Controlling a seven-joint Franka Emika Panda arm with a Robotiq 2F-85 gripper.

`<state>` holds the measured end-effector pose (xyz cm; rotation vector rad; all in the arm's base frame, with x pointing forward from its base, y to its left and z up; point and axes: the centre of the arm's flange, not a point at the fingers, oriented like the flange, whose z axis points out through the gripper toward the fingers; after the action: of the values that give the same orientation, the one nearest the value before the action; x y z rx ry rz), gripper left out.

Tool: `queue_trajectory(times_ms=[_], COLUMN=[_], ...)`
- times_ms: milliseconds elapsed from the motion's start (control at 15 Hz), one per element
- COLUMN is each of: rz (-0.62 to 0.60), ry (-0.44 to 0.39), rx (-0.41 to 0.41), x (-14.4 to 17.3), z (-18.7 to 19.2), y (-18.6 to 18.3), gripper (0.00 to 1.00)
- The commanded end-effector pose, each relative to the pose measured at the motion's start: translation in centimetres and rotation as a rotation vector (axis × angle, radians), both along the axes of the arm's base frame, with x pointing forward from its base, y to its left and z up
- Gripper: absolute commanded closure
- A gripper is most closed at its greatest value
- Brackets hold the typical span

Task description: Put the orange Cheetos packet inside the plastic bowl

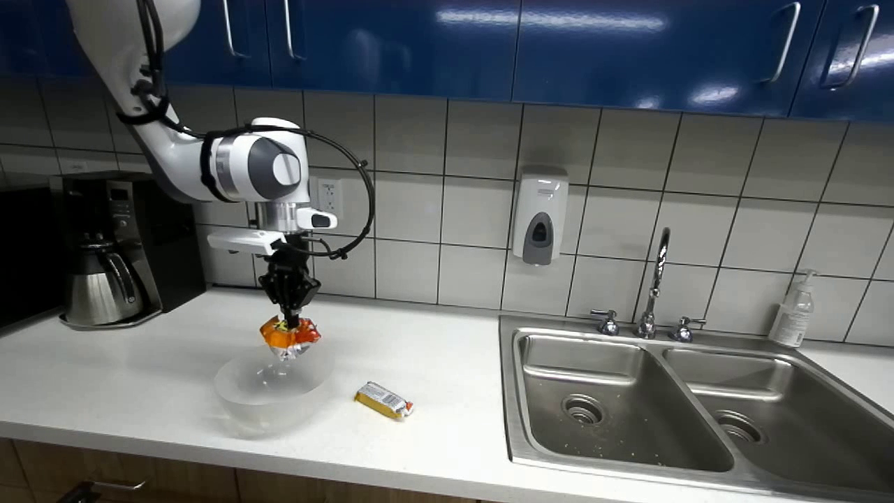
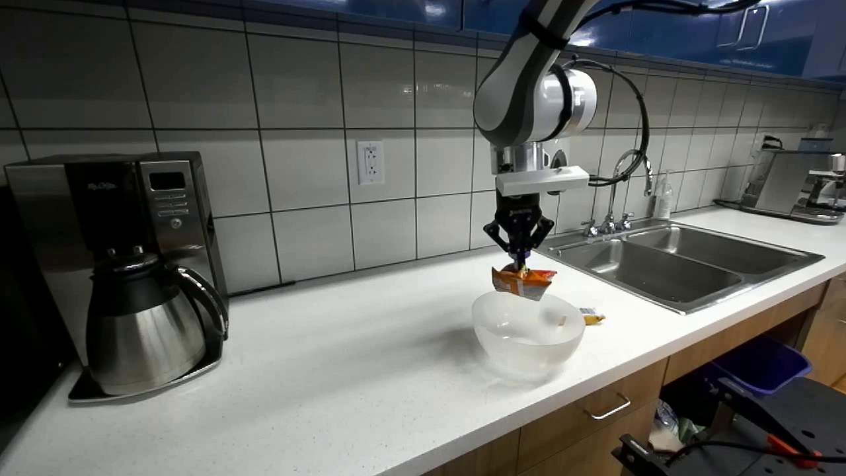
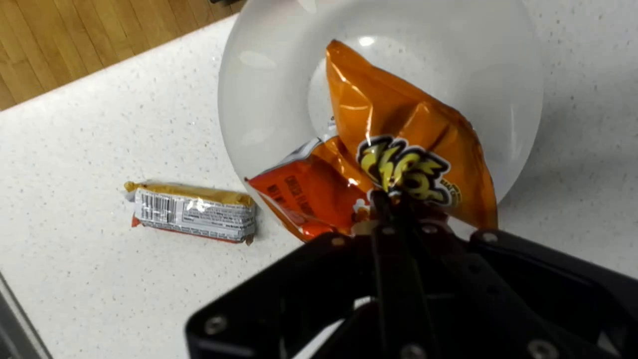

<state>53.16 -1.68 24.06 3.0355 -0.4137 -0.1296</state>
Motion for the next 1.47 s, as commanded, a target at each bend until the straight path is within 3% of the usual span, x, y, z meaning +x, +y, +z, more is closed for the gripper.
queue_trajectory(times_ms=[0,467,600,933,1200,1267,1400], rz=[0.043,0.014,0.027,0.101,0.101,0.105,0.094], ry=[0.032,0.046,0.063,0.151,0.145,0.150,0.172], rx=[-0.010,-0.024,-0.027,-0.002,-0.041,-0.047,-0.068], x=[-3.1,-3.3,-3.8,-6.4,-10.1,-11.4,-13.9], z=[-0.8,-2.4,-1.9,0.1,1.6,1.9,2.2], y=[0.9,0.7,0.4,0.1,1.1,1.3,1.8], gripper=[1.00,1.00,0.72,0.36,0.06,0.01,0.00])
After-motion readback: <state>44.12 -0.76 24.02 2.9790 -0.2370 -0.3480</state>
